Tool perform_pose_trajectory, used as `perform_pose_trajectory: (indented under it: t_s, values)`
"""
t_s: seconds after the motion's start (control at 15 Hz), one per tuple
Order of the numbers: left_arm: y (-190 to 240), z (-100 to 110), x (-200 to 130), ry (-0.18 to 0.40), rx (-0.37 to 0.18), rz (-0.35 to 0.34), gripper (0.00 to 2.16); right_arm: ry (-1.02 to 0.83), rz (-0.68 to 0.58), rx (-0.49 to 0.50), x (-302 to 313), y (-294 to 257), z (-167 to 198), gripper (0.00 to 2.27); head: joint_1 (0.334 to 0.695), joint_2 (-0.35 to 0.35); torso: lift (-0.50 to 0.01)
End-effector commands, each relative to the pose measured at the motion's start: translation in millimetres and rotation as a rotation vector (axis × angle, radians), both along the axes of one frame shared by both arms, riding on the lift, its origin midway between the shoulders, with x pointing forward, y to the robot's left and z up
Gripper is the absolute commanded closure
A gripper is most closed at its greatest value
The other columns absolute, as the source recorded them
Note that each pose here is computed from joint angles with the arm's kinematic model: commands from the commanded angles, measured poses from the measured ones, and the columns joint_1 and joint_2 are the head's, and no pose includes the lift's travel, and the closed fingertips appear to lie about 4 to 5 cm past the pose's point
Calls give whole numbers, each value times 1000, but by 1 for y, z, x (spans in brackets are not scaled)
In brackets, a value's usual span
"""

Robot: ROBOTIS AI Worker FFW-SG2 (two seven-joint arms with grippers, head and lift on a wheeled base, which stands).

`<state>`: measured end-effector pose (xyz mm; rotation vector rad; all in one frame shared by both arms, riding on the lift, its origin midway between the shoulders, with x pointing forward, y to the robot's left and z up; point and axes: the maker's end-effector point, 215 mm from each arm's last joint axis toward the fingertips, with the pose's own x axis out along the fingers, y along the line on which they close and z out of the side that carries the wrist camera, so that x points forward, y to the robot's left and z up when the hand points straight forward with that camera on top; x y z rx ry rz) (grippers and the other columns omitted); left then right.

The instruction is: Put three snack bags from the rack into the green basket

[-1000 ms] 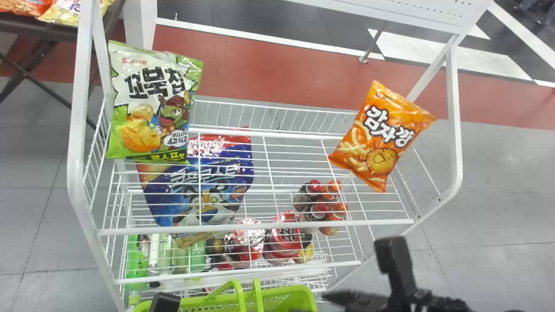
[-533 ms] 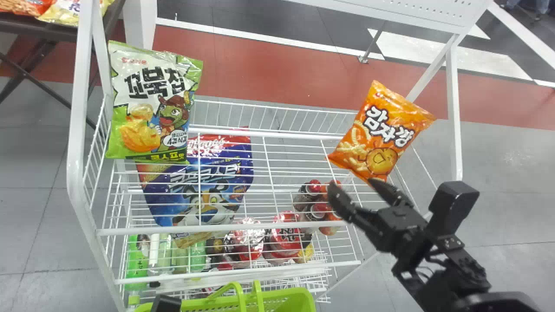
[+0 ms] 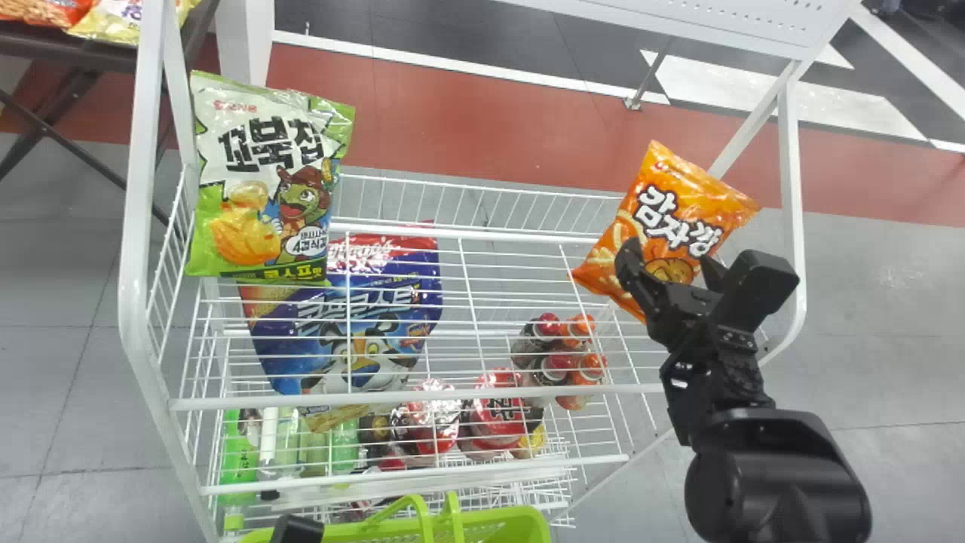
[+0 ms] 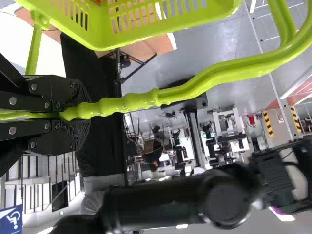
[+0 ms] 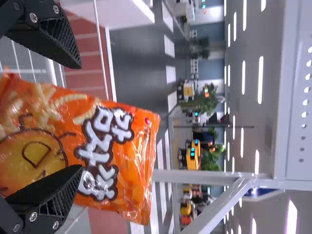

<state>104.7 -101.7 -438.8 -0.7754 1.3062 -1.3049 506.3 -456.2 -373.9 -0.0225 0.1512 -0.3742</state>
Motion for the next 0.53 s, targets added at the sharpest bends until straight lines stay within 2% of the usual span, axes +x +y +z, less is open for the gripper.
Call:
perform_pose_trajectory:
  t_s: [0.0, 0.13, 0.2, 0.33, 0.47]
  values:
    - [-1, 2, 1, 1, -2, -5, 1413, 59, -50, -11, 12, -25, -20, 90, 695, -350, 0]
    - [-2, 2, 4, 2, -6, -10, 1413, 76, -55, -22, 15, -37, -20, 117, 695, -350, 0]
    - [-2, 0, 5, 6, -5, -10, 1413, 78, -44, -17, 16, -37, -20, 242, 695, -350, 0]
    - [-3, -2, 5, 10, -5, -17, 1413, 91, 0, 1, 22, -28, -22, 846, 695, -350, 0]
    - [-3, -2, 5, 9, -2, -20, 1413, 96, 49, 55, 26, -25, -24, 1845, 695, -350, 0]
